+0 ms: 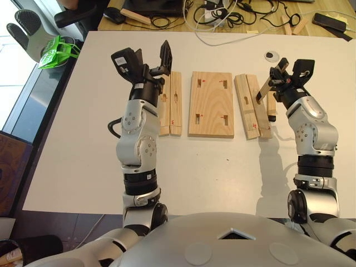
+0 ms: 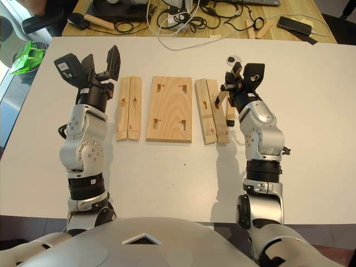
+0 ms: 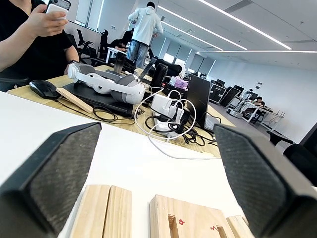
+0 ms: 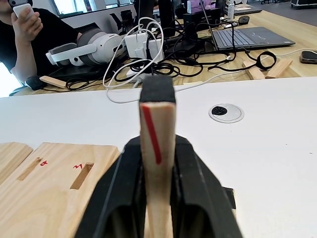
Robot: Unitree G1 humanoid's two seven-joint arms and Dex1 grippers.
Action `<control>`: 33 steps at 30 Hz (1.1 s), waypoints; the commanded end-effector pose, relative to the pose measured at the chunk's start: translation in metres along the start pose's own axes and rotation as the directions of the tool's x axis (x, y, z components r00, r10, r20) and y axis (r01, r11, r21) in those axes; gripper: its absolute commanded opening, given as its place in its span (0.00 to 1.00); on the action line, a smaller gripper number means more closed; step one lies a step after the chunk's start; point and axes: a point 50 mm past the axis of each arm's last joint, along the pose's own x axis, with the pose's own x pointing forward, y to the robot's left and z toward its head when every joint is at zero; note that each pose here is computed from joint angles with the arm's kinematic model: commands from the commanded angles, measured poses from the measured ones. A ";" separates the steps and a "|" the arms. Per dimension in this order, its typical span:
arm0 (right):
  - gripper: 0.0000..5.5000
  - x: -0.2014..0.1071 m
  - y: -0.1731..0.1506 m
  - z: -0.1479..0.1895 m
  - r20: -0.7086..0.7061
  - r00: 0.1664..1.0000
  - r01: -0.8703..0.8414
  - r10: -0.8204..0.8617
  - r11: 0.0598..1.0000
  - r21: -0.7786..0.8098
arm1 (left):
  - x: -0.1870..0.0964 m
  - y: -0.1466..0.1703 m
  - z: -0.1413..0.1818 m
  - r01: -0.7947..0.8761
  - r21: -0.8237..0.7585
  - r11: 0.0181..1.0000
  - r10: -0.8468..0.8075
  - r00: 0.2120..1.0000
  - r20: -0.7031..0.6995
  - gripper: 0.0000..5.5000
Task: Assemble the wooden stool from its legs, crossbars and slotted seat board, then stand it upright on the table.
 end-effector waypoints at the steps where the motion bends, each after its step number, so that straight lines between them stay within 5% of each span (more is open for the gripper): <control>1: 0.07 -0.001 0.007 0.004 0.003 1.000 -0.023 0.024 0.999 -0.038 | 0.003 -0.001 0.000 0.004 -0.011 1.000 -0.004 1.000 -0.012 0.76; 33: 0.07 -0.011 -0.004 -0.036 -0.246 0.966 -0.104 0.076 0.989 -0.104 | 0.005 0.001 0.003 0.010 -0.005 1.000 -0.010 1.000 -0.025 0.76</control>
